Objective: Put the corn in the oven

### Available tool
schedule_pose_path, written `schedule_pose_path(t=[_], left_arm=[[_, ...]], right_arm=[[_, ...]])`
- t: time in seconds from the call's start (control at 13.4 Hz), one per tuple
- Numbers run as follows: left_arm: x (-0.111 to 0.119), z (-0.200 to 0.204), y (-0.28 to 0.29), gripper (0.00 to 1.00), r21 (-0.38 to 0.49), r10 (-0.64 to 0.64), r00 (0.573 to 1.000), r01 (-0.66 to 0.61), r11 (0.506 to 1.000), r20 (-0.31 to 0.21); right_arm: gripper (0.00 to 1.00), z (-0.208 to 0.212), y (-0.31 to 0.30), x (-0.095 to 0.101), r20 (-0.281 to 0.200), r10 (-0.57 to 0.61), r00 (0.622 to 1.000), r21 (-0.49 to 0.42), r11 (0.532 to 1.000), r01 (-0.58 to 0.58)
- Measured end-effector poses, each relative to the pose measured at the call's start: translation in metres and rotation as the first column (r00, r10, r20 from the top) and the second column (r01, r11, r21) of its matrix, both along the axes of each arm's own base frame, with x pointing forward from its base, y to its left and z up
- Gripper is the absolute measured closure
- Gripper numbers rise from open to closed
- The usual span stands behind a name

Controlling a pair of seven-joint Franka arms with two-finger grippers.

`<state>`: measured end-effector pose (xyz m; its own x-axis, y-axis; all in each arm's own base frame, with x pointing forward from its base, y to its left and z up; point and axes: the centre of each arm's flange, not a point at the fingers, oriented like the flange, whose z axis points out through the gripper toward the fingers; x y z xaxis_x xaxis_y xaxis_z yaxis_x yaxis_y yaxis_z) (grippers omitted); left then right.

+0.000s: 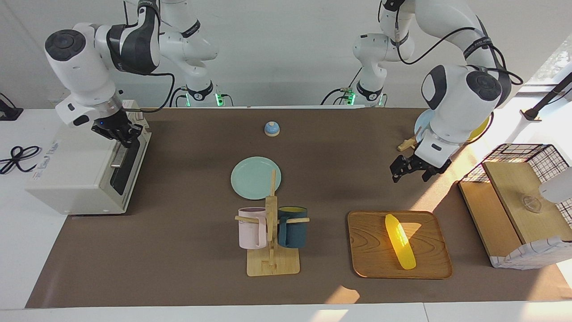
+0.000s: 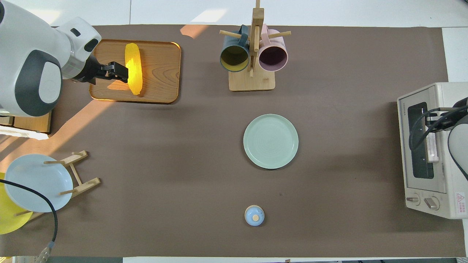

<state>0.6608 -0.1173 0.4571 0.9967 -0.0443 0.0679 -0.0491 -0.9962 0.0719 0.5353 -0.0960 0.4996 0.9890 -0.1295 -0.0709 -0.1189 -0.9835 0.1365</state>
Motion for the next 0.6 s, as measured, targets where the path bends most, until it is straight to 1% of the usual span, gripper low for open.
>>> schedule_pose_path(t=[0.22, 0.37, 0.52, 0.6], left_arm=[[0.028, -0.040, 0.003, 0.00, -0.007, 0.004, 1.000, -0.004, 1.000, 0.029], [0.056, -0.068, 0.001, 0.00, -0.009, 0.005, 0.999, -0.004, 1.000, 0.048], [0.080, -0.096, 0.000, 0.00, 0.005, -0.011, 0.995, 0.010, 1.000, 0.096], [0.086, -0.109, 0.000, 0.00, 0.019, -0.024, 0.994, 0.023, 1.000, 0.110]], right_arm=[[0.99, -0.012, -0.011, -0.005, -0.012, -0.022, 1.000, 0.003, 1.000, 0.022], [0.99, -0.015, -0.010, -0.006, -0.019, -0.022, 1.000, 0.004, 1.000, 0.022], [0.99, -0.021, -0.014, -0.010, -0.032, -0.033, 0.999, 0.007, 0.999, 0.033], [0.99, -0.025, -0.020, -0.013, -0.040, -0.044, 0.998, 0.009, 0.999, 0.044]])
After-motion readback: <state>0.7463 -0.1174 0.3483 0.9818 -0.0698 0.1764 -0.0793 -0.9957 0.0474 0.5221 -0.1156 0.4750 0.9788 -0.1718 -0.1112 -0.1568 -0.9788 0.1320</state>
